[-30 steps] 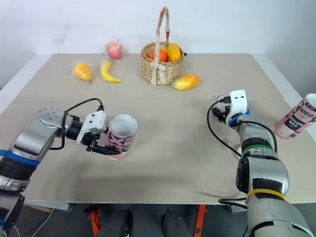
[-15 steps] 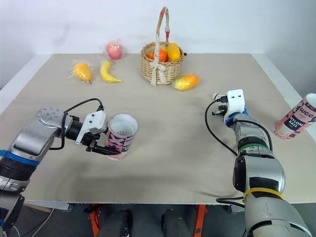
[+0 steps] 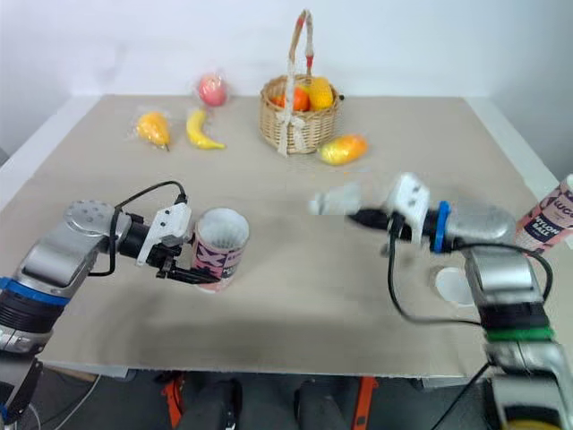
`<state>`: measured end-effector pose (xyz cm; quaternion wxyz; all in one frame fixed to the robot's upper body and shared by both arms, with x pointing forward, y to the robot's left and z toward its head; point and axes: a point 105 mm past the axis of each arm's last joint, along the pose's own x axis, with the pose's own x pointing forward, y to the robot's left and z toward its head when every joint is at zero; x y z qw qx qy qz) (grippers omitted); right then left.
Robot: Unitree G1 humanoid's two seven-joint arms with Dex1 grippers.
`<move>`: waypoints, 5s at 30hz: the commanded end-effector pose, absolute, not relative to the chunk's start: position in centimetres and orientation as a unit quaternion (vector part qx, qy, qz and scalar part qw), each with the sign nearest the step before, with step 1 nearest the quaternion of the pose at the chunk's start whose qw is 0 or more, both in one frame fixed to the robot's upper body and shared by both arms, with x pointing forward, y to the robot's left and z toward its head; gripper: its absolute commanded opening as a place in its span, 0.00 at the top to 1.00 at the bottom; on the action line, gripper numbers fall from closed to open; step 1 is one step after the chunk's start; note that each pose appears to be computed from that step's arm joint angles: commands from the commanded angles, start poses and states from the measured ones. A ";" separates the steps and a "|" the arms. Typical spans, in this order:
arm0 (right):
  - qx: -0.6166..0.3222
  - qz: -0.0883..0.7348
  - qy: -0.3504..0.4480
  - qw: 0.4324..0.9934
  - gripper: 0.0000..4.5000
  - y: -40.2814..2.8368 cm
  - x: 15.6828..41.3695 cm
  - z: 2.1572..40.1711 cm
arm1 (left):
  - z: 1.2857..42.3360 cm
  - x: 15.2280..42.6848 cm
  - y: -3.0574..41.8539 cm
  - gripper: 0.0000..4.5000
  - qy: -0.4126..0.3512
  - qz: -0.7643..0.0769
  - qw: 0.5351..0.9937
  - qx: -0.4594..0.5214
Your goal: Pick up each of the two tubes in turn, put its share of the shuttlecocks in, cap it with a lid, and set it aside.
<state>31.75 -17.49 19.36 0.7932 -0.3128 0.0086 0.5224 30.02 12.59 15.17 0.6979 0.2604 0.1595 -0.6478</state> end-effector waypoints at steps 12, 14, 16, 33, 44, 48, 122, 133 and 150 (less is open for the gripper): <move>-0.500 0.579 -0.150 0.626 1.00 -8.5 27.3 27.6 | 14.2 30.1 12.2 0.35 0.171 -0.659 0.683 0.263; -0.528 0.576 -0.149 0.606 1.00 -7.9 27.6 27.2 | 14.2 30.1 12.2 0.35 0.171 -0.660 0.683 0.263; -0.554 0.571 -0.146 0.588 1.00 -7.5 28.1 26.8 | 14.3 30.2 12.2 0.35 0.170 -0.660 0.683 0.263; -0.462 0.649 -0.172 0.579 0.27 -5.5 26.6 28.4 | 14.5 30.1 12.0 0.35 0.169 -0.658 0.686 0.261; -0.219 0.616 -0.105 0.749 0.16 -11.6 27.8 29.1 | 14.9 30.4 12.7 0.35 0.168 -0.651 0.686 0.277; -0.159 0.579 -0.053 0.798 0.25 -10.2 29.2 27.1 | 15.0 30.5 12.8 0.35 0.166 -0.652 0.686 0.277; -0.342 0.368 0.280 0.818 0.29 -31.0 31.1 19.2 | 12.6 29.5 3.8 0.35 0.013 -0.714 0.686 0.139; -0.277 0.332 0.364 0.825 0.29 -35.4 31.3 16.2 | 12.5 29.2 3.8 0.35 0.008 -0.710 0.692 0.130; -0.270 0.313 0.405 0.815 0.48 -37.1 31.4 14.1 | 12.6 29.5 4.2 0.35 0.007 -0.700 0.701 0.138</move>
